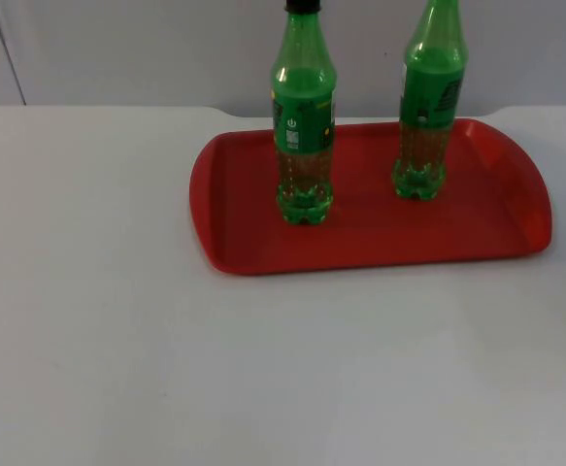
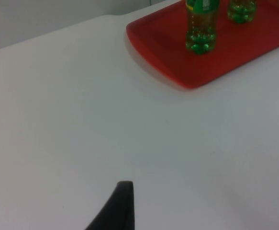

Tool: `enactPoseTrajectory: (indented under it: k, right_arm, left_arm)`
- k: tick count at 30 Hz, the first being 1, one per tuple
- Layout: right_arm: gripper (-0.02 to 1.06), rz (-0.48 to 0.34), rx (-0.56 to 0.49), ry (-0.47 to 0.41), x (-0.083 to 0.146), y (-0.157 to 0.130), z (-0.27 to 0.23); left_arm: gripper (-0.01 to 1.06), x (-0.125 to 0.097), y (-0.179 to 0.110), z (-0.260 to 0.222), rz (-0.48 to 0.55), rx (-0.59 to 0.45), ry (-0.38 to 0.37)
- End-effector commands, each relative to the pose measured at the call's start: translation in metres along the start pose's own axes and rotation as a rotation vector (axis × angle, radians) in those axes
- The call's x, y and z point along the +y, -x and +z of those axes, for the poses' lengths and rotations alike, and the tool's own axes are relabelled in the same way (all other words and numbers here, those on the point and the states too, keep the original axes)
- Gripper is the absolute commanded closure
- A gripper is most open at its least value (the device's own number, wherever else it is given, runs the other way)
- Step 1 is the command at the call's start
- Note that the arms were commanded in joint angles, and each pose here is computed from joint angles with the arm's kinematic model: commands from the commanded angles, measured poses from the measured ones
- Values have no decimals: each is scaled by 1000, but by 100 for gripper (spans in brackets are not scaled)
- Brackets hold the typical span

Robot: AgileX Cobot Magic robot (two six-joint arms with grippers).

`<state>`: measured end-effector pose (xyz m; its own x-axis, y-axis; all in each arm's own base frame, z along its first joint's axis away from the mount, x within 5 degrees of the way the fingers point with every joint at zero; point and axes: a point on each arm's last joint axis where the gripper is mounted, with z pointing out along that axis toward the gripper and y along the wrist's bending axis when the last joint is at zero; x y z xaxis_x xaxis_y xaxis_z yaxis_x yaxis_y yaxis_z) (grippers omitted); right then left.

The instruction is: Place the bottle upright on the tray.

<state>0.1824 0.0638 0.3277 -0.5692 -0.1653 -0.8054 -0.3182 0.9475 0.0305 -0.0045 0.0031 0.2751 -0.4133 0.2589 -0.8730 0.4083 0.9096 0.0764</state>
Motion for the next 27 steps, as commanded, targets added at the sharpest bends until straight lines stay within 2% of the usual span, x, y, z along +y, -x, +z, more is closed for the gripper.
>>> enactPoseTrajectory:
  k: [1, 8, 13, 16, 27]
  right_arm:
    - [-1, 3, -19, 7, 1, -3, -12]
    - [-1, -47, -117, 9, 1, -10, -58]
    - [-1, -51, -185, 9, 1, -20, -86]
    - [-1, -52, -243, 9, 1, -38, -104]
    - [-1, -55, -342, 11, 0, -87, -130]
  left_arm:
    - [1, 0, 0, 1, -2, -9, -4]
    - [1, 0, 0, 1, -2, -9, -4]
    - [1, 0, 0, 1, -2, -9, -4]
    - [1, 0, 0, 1, -2, -9, -4]
    - [1, 0, 0, 1, -2, -9, -4]
